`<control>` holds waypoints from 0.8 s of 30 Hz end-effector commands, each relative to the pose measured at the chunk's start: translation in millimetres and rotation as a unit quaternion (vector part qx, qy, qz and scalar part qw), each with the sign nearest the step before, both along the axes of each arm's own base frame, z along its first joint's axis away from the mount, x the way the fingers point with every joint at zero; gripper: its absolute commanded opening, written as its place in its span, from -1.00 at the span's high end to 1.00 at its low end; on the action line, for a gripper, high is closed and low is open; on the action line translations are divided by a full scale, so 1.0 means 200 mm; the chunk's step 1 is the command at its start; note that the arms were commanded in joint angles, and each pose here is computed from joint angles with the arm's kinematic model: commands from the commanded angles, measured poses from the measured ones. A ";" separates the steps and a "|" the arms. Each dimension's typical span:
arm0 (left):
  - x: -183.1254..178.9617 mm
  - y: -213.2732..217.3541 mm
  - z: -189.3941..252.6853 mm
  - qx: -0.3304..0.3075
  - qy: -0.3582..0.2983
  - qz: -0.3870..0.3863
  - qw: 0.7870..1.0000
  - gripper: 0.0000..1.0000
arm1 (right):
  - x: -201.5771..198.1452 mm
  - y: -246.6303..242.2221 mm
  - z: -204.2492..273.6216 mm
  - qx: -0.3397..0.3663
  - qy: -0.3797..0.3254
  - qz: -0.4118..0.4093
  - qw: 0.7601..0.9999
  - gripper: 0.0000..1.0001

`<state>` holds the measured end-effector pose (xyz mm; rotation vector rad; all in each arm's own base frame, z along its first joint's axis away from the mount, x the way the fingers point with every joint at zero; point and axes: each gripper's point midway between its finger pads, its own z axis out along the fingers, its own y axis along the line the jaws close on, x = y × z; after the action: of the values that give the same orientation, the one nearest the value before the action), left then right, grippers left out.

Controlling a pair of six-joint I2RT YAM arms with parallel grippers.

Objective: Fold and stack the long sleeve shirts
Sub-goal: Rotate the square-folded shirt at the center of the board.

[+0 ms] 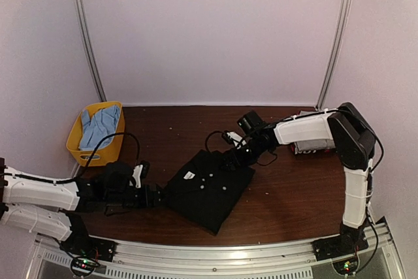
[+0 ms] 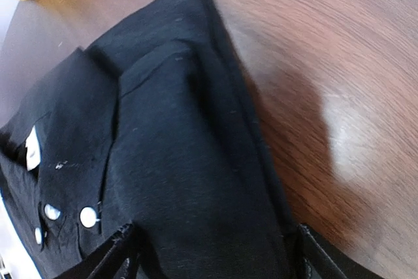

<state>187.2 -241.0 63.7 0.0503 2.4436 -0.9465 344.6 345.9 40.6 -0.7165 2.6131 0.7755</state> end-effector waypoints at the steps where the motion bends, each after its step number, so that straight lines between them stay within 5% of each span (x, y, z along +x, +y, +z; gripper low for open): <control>1: 0.03 -0.04 0.01 -0.030 0.000 0.014 0.999 -0.34 | -0.05 0.01 -0.01 0.040 0.027 0.019 0.999 -0.48; 6: 0.05 -0.06 -0.02 -0.021 0.001 0.011 1.000 -0.16 | -0.09 -0.05 0.01 0.067 0.028 -0.006 0.997 0.26; 12: 0.10 -0.05 -0.01 -0.008 -0.016 0.021 1.000 -0.13 | -0.19 -0.20 0.01 0.081 0.027 -0.091 0.992 0.79; 17: 0.13 -0.07 -0.02 0.001 -0.018 0.014 1.000 -0.13 | -0.33 -0.32 0.05 0.139 0.019 -0.208 0.968 0.95; 24: 0.20 -0.16 -0.03 -0.001 -0.022 -0.011 1.000 -0.13 | -0.61 -0.23 0.03 0.184 0.014 -0.281 0.942 0.83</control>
<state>209.0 -253.7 37.3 0.0345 2.4916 -0.8810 219.6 282.0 28.2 -0.0944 2.5448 0.9683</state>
